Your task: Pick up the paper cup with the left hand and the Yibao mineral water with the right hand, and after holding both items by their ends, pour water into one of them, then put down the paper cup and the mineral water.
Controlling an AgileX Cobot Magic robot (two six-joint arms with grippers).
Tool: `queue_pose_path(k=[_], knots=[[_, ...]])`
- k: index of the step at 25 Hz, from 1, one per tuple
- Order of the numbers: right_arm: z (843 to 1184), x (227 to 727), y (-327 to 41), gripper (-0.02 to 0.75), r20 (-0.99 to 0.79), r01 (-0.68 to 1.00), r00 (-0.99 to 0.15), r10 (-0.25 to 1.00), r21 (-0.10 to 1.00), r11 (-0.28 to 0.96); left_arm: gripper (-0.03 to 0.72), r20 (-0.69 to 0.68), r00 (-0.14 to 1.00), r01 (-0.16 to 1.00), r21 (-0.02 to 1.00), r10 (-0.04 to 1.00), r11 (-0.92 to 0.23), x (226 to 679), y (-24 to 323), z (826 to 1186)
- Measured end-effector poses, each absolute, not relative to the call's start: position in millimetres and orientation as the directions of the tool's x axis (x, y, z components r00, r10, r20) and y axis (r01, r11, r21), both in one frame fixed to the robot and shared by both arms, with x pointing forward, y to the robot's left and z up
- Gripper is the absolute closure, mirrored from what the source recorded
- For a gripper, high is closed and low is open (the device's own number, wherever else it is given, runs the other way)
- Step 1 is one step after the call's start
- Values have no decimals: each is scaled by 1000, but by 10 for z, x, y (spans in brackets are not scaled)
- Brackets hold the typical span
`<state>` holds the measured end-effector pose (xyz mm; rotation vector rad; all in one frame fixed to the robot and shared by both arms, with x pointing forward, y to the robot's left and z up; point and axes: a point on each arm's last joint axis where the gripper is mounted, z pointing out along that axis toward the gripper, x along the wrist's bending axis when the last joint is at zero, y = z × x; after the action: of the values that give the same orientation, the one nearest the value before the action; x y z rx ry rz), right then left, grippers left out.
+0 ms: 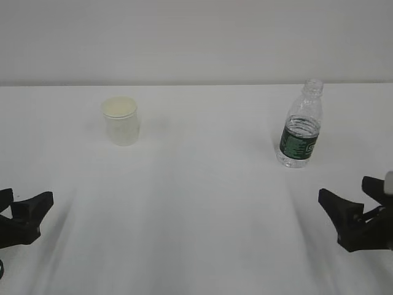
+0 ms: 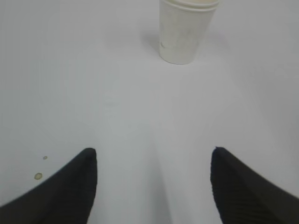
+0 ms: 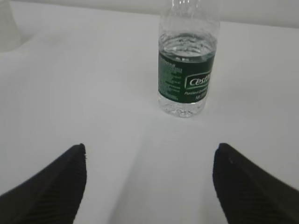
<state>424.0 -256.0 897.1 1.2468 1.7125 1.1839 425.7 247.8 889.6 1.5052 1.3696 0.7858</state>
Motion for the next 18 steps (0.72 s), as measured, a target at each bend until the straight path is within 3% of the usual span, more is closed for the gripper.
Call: queue_pose_path(k=[18], knots=[[8838, 4528, -2536, 94, -39, 336, -269, 962, 932, 131, 149, -123, 176, 387, 921, 977, 47, 4257, 2478, 8896]])
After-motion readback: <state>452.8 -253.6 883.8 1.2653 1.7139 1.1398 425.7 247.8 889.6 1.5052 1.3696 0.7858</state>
